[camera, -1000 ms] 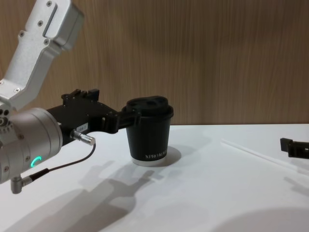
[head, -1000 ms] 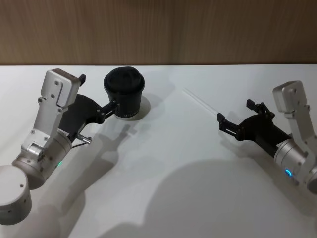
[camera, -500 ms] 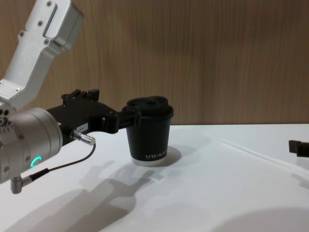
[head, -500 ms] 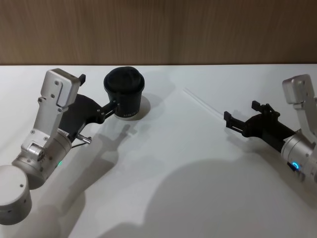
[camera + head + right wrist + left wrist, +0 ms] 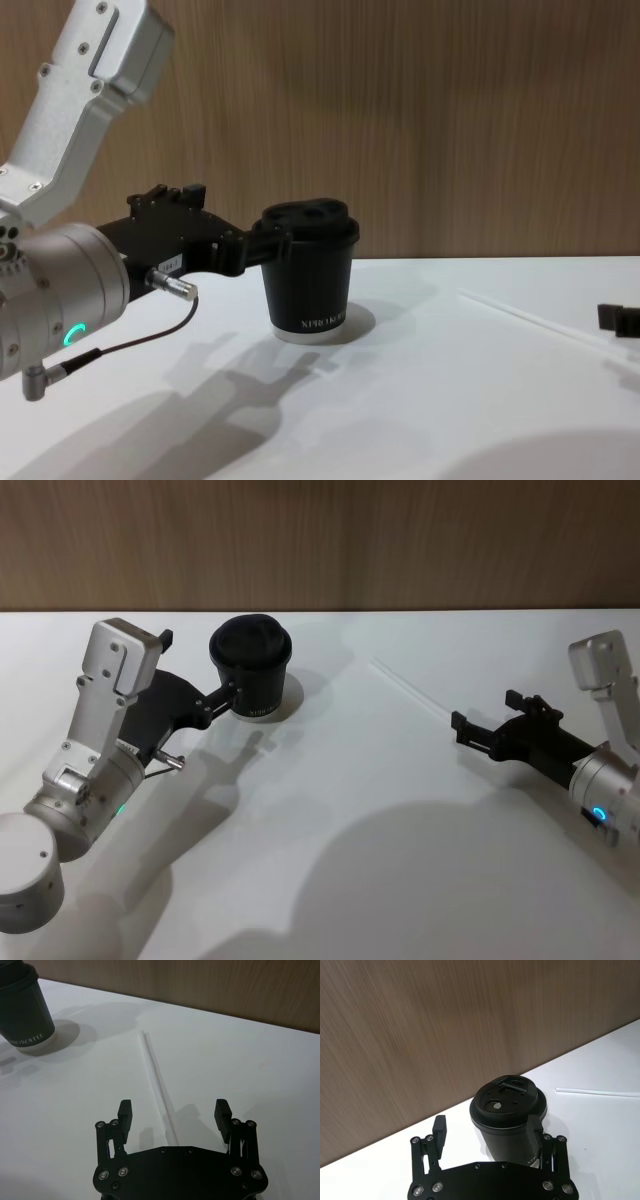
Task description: Pick up the straw with one hand, pass it to the other hand, and insert it into the cup.
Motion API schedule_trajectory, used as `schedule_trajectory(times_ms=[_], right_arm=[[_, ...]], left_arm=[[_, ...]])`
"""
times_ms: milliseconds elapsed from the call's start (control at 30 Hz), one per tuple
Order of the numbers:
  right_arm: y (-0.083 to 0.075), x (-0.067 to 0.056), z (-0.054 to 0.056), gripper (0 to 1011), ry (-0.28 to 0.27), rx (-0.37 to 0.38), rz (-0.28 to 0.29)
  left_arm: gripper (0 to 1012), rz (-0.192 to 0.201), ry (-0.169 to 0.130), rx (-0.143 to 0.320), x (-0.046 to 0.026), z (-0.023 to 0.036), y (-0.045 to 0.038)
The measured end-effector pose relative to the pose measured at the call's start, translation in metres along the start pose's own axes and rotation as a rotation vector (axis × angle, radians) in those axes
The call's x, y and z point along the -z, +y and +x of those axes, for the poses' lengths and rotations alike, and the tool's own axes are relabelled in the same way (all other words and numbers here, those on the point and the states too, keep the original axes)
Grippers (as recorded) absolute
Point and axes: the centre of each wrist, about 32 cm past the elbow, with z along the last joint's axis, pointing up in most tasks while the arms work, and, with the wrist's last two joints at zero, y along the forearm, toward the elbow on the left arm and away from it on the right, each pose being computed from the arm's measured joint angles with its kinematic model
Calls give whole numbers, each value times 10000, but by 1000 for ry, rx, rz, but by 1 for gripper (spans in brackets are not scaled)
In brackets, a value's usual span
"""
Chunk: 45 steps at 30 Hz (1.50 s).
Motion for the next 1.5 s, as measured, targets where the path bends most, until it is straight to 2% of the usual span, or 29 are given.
schedule_trajectory(times_ms=[500,1433,1500], right_arm=[[56,24,-4,1001,-47,-35,-56],[81,52,46,1000,-27,-32,-87],[81,54,50,959,-27,-32,-88]], left_arm=[[1003,0,0,0,0,0,0],[1003,0,0,0,0,0,0],[1003,0,0,0,0,0,0]])
